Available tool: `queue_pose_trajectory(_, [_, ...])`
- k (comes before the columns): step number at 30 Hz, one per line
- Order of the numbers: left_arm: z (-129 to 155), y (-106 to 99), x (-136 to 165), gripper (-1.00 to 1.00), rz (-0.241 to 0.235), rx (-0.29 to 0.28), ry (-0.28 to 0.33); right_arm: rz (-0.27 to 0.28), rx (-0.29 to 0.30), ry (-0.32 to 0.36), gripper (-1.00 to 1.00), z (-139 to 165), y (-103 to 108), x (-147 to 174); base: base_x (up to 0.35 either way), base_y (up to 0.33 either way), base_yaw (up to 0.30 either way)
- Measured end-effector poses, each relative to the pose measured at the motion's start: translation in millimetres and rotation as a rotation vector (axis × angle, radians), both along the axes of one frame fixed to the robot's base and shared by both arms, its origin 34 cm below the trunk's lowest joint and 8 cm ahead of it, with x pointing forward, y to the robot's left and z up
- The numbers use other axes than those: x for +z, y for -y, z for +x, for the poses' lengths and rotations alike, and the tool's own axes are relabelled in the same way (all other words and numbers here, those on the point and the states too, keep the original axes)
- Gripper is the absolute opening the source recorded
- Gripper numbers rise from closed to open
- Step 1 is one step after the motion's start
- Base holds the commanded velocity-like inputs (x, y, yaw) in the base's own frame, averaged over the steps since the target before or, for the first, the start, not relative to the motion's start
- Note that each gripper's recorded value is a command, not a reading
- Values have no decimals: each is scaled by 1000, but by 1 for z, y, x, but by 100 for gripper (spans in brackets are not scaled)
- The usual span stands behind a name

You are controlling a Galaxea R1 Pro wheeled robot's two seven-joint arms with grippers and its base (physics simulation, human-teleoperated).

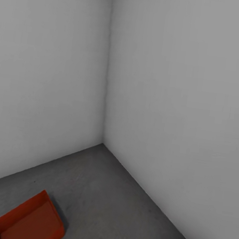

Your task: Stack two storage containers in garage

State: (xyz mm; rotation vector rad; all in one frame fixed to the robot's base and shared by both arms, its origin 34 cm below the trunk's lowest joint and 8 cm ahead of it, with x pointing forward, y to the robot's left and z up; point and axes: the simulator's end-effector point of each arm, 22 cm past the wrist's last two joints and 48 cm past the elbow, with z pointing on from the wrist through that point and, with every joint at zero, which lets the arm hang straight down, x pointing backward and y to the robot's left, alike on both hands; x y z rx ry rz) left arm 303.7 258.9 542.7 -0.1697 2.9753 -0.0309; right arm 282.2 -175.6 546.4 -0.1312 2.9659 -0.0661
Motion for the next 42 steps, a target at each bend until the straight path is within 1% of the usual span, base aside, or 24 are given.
queue_pose_trajectory(7, [0, 0, 0, 100, 0, 0, 0, 0, 0, 0, 100, 0, 0, 0, 0, 0, -223])
queue_pose_trajectory(18, [0, -1, 0, 100, 2, 0, 0, -1, -3, -1, 100, 0, 1, 0, 0, 0, -19])
queue_pose_trajectory(22, [0, 0, 0, 100, 1, 0, 0, 21, 0, -3, 100, -1, -5, 0, 0, 0, -63])
queue_pose_trajectory(42, [0, 0, 0, 100, 1, 0, 0, 22, -3, -3, 100, -1, -5, 0, 0, 0, -232])
